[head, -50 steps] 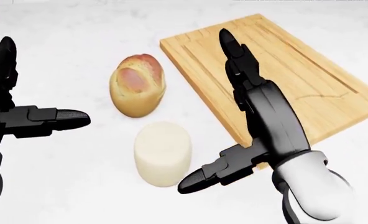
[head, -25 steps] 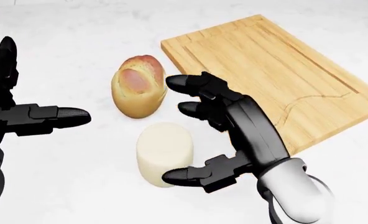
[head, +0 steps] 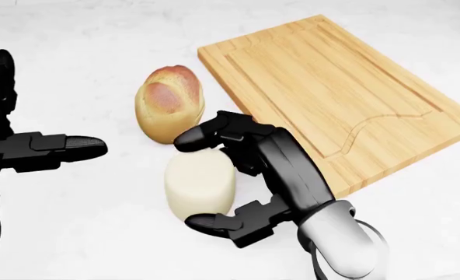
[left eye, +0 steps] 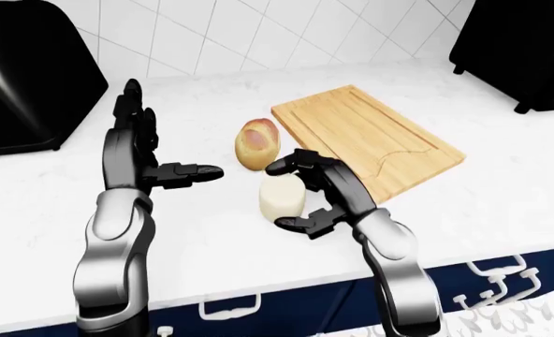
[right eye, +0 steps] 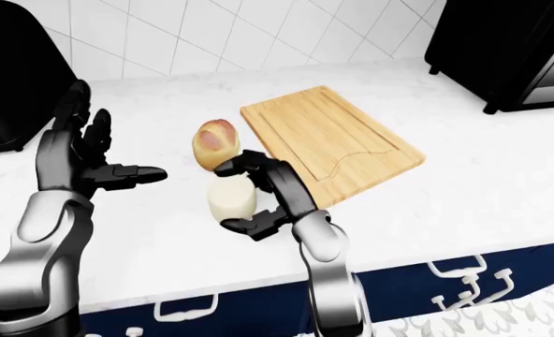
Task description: Place the bread and cheese on the cutting board.
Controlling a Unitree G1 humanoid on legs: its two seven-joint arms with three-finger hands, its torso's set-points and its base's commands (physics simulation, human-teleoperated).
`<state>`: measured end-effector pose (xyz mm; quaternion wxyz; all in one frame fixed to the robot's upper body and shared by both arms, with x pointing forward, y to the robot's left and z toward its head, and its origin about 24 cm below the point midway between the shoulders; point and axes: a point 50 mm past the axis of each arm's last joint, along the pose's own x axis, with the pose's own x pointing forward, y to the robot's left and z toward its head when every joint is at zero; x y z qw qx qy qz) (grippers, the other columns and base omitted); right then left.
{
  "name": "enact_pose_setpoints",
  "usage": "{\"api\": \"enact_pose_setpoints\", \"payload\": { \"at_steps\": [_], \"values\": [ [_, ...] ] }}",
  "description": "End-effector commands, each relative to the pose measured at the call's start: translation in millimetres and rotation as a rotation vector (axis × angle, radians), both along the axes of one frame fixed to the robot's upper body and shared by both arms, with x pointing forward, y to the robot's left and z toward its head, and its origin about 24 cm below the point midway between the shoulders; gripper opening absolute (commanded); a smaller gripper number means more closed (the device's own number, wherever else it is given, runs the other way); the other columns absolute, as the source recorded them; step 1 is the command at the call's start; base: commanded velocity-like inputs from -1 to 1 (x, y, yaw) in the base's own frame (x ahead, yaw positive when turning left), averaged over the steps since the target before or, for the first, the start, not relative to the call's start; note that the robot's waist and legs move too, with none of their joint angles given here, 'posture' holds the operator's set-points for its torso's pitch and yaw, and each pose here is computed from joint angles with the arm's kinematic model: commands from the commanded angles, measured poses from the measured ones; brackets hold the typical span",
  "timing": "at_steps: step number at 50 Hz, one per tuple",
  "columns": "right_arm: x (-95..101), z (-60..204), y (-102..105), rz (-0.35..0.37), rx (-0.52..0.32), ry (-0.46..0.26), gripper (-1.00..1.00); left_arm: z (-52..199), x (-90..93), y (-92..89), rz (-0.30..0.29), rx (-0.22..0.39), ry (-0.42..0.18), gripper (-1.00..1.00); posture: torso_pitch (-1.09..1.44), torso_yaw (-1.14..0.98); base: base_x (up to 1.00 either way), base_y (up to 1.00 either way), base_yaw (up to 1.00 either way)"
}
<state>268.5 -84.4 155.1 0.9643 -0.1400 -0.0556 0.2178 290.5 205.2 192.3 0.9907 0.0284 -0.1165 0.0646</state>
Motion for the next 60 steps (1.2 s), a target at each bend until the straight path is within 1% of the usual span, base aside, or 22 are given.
{"api": "enact_pose_setpoints", "payload": {
  "at_steps": [1,3,8,15,24,29,33,35,37,38,40,41,42,44,45,46,48,51,52,54,56,60],
  "values": [
    [-2.5,17.1,1.0,0.012,0.014,-0.086,-0.25,18.4,-3.3,-0.5,0.0,0.016,-0.094,1.0,0.0,0.0,0.0,0.0,0.0],
    [-2.4,19.6,1.0,0.013,0.012,-0.09,-0.36,20.0,-3.4,0.1,0.001,0.016,-0.096,1.0,0.0,0.0,0.0,0.0,0.0],
    [-2.5,27.9,-0.9,0.01,0.0,-0.106,-0.48,21.8,-3.0,-1.5,-0.004,0.017,-0.098,1.0,0.0,0.0,0.0,0.0,0.0],
    [-2.1,46.8,-10.9,-0.019,-0.029,-0.134,-0.51,21.6,-1.9,-2.1,-0.003,0.017,-0.097,1.0,0.0,0.0,0.0,0.0,0.0],
    [12.4,63.9,-32.9,-0.099,-0.048,-0.157,-0.55,19.3,-2.3,-1.3,-0.001,0.023,-0.093,1.0,0.0,0.0,0.0,0.0,0.0],
    [30.3,80.7,-54.3,-0.166,-0.072,-0.175,-0.56,19.2,-3.8,1.0,0.003,0.024,-0.092,1.0,0.0,0.0,0.0,0.0,0.0],
    [44.8,85.1,-67.7,-0.207,-0.073,-0.177,-0.58,18.2,-3.5,0.7,0.003,0.023,-0.091,1.0,0.0,0.0,0.0,0.0,0.0],
    [52.4,80.5,-75.2,-0.24,-0.075,-0.18,-0.58,17.6,-3.3,1.3,0.005,0.023,-0.089,1.0,0.0,0.0,0.0,0.0,0.0],
    [43.9,79.8,-83.7,-0.275,-0.073,-0.18,-0.58,17.7,-2.9,1.4,0.006,0.024,-0.09,1.0,0.0,0.0,0.0,0.0,0.0],
    [43.6,76.6,-86.7,-0.289,-0.079,-0.174,-0.58,17.6,-2.9,1.6,0.006,0.02,-0.09,1.0,0.0,0.0,0.0,0.0,0.0],
    [57.9,82.1,-98.2,-0.329,-0.081,-0.169,-0.58,17.0,-2.7,2.6,0.008,0.022,-0.089,1.0,0.0,0.0,0.0,0.0,0.0],
    [64.5,82.8,-104.6,-0.364,-0.082,-0.162,-0.58,17.2,-2.8,2.9,0.009,0.02,-0.089,1.0,0.0,0.0,0.0,0.0,0.0],
    [67.7,83.5,-106.2,-0.361,-0.091,-0.163,-0.58,17.1,-2.8,3.0,0.009,0.02,-0.089,1.0,0.0,0.0,0.0,0.0,0.0],
    [76.5,90.1,-117.9,-0.413,-0.085,-0.163,-0.58,16.4,-3.2,3.3,0.01,0.018,-0.088,1.0,0.0,0.0,0.0,0.0,0.0],
    [77.6,85.3,-122.4,-0.435,-0.081,-0.171,-0.58,16.3,-3.2,3.0,0.009,0.019,-0.088,1.0,0.0,0.0,0.0,0.0,0.0],
    [81.5,92.5,-127.9,-0.457,-0.08,-0.176,-0.58,16.5,-3.0,3.0,0.01,0.019,-0.088,1.0,0.0,0.0,0.0,0.0,0.0],
    [79.8,93.2,-141.1,-0.514,-0.07,-0.183,-0.59,15.9,-3.0,2.6,0.009,0.019,-0.087,1.0,0.0,0.0,0.0,0.0,0.0],
    [85.7,90.5,-149.2,-0.55,-0.064,-0.186,-0.59,16.2,-3.0,3.2,0.011,0.019,-0.088,1.0,0.0,0.0,0.0,0.0,0.0],
    [86.4,86.7,-152.4,-0.563,-0.081,-0.174,-0.59,15.5,-2.9,2.9,0.011,0.023,-0.086,1.0,0.0,0.0,0.0,0.0,0.0],
    [86.7,84.7,-158.5,-0.583,-0.071,-0.175,-0.6,16.3,-3.0,3.3,0.011,0.02,-0.089,1.0,0.0,0.0,0.0,0.0,0.0],
    [87.0,73.8,-163.2,-0.598,-0.067,-0.17,-0.6,15.9,-2.8,3.2,0.011,0.023,-0.087,1.0,0.0,0.0,0.0,0.0,0.0],
    [87.1,70.3,-173.2,-0.638,-0.061,-0.169,-0.6,16.2,-2.8,2.8,0.01,0.022,-0.087,1.0,0.0,0.0,0.0,0.0,0.0]
  ]
}}
